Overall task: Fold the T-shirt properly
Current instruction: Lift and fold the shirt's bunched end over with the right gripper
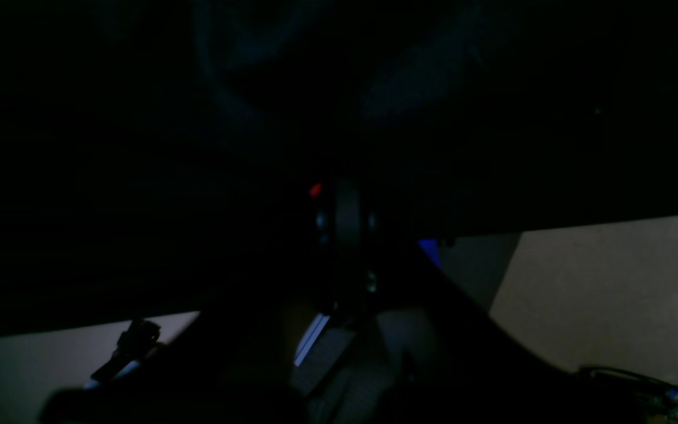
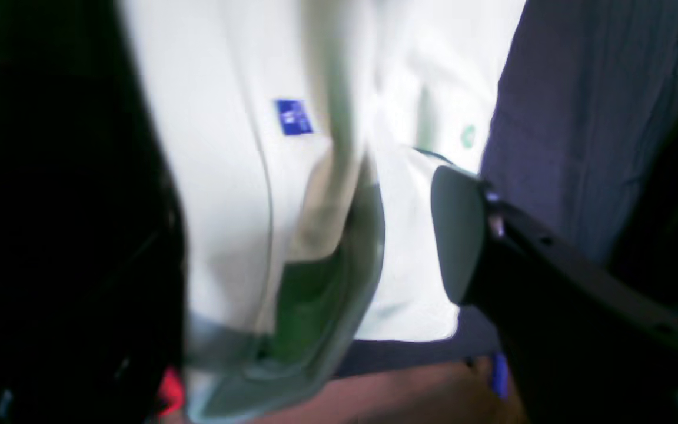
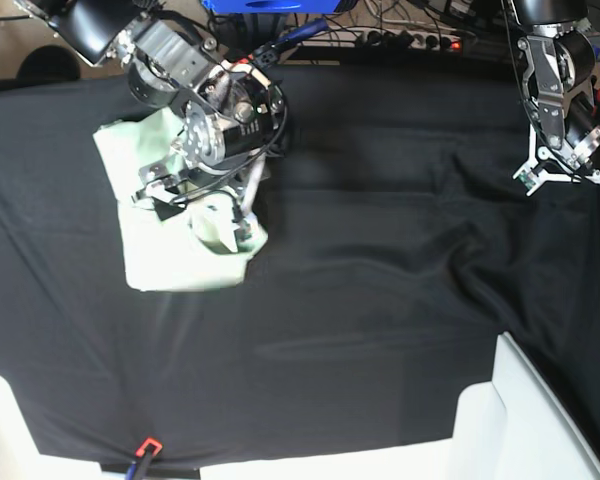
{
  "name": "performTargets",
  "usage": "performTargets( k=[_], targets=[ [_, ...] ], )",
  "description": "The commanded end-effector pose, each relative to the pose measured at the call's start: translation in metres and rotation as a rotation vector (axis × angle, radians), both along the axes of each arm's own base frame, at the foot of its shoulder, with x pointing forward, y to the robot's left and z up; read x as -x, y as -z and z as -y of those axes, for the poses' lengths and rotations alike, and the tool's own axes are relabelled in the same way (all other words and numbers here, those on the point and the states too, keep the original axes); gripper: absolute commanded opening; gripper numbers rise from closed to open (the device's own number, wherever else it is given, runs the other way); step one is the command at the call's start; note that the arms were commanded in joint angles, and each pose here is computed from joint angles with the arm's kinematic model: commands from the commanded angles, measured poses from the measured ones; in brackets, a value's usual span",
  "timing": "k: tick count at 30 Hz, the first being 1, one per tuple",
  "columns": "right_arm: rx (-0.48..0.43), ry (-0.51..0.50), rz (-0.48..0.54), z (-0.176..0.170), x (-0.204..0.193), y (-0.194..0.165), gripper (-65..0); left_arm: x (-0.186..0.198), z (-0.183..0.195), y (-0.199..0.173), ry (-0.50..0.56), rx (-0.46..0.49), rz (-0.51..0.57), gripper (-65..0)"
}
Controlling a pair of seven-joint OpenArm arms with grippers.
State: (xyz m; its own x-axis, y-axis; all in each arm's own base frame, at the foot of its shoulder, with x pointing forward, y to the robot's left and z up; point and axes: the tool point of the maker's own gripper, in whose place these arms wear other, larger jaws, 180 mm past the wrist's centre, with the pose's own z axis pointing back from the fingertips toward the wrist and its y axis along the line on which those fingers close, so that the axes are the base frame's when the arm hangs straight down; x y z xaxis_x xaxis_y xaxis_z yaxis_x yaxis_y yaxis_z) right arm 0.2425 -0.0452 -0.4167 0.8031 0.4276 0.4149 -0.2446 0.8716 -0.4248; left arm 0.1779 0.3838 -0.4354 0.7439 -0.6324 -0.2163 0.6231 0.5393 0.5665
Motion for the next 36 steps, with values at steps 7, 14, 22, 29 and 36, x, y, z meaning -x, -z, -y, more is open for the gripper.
performTargets(
  k=[7,14,22,29,36],
  targets=[
    [-0.135,0.051,0.233,0.003,-0.032,-0.060,-20.9,-0.005,-0.010,-0.012,-0.003,-0.044,0.017,-65.0],
    [-0.135,0.092,0.210,0.015,-0.023,-0.052,-20.7,-0.005,-0.010,-0.012,-0.003,-0.044,0.017,-65.0],
    [-0.108,0.010,0.120,0.008,0.000,-0.035,-20.7,-0.014,-0.011,-0.011,-0.014,-0.037,0.029,-65.0],
    [-0.184,-0.182,0.013,-0.029,0.014,-0.027,-20.2,-0.019,-0.007,-0.011,-0.014,-0.027,0.041,-65.0],
    [-0.276,-0.181,0.176,-0.031,-0.003,-0.062,-20.2,-0.015,-0.006,-0.009,-0.010,-0.059,0.017,-65.0]
  ],
)
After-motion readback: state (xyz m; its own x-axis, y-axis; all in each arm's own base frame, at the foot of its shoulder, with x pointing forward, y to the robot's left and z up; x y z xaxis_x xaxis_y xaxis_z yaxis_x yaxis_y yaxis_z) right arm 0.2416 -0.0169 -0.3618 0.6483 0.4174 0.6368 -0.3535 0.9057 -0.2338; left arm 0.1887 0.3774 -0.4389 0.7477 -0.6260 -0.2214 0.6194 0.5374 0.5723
